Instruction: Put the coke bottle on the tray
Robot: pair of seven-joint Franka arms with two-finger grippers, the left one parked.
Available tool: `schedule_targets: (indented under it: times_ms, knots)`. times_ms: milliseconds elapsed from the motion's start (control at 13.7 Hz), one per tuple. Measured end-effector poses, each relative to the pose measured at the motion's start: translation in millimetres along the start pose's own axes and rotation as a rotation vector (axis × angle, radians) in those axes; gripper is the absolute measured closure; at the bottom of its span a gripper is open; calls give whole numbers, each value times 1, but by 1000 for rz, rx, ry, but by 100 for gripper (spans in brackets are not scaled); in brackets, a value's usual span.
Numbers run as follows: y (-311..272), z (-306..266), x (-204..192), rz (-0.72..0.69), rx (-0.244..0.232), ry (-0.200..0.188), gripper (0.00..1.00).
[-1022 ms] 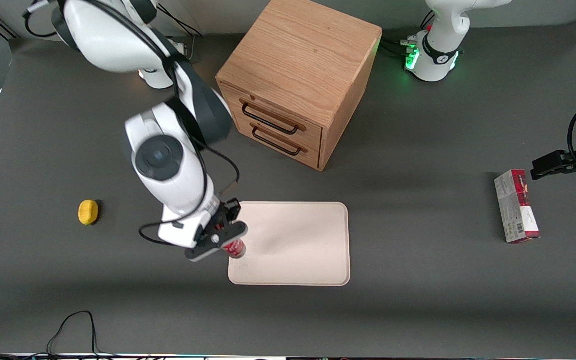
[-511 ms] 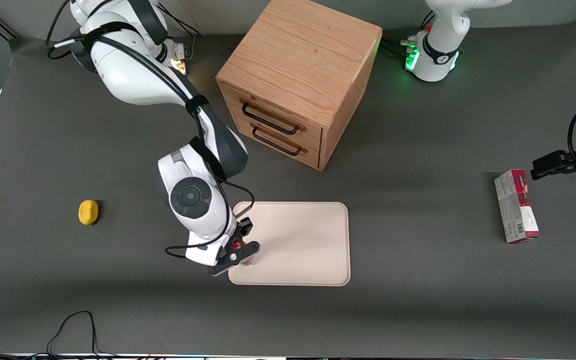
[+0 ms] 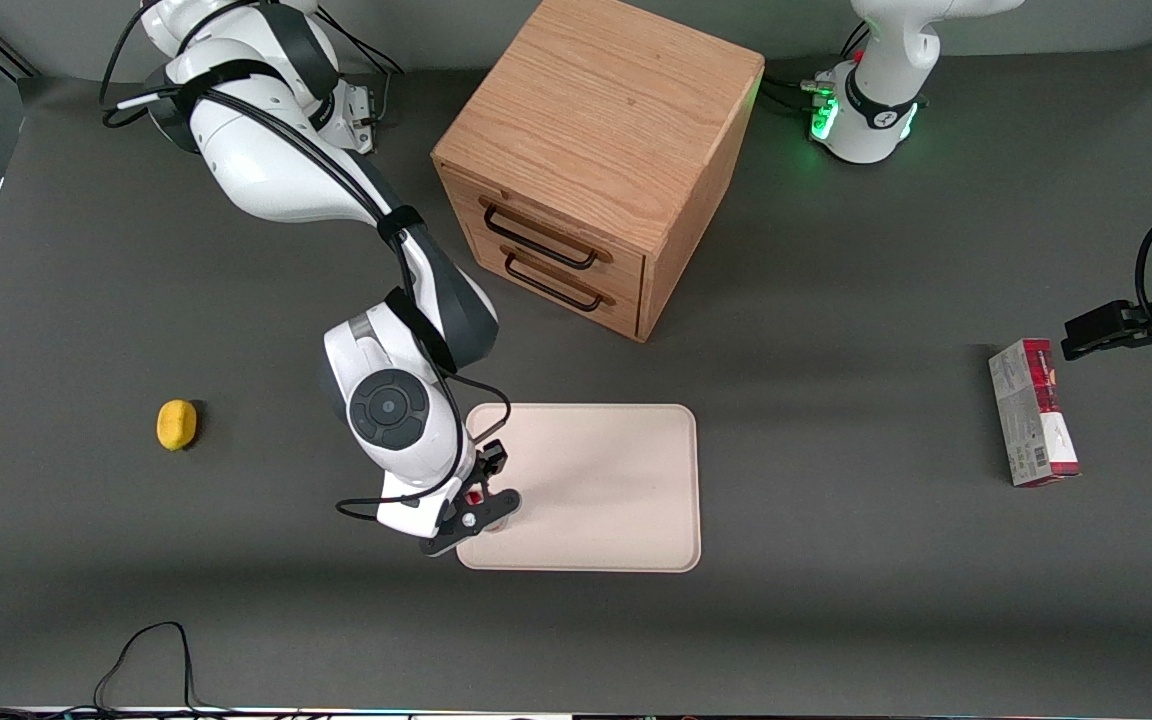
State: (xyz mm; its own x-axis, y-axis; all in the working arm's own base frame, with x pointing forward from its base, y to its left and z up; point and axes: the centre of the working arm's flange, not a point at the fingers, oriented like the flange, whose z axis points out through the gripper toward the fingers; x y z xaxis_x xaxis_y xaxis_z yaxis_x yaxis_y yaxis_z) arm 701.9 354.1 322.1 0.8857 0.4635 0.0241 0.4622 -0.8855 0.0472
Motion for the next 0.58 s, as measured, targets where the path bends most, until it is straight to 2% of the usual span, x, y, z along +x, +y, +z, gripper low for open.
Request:
schedule_targets:
  times_ms: [73, 146, 292, 438, 584]
  knots:
    - [1, 0, 0, 1, 0, 1, 31]
    - [1, -1, 1, 2, 0, 4, 24]
    - [2, -8, 2, 9, 0, 20, 1]
    - [4, -40, 2, 16, -2, 41, 0]
    - [5, -103, -9, 19, -8, 46, 0]
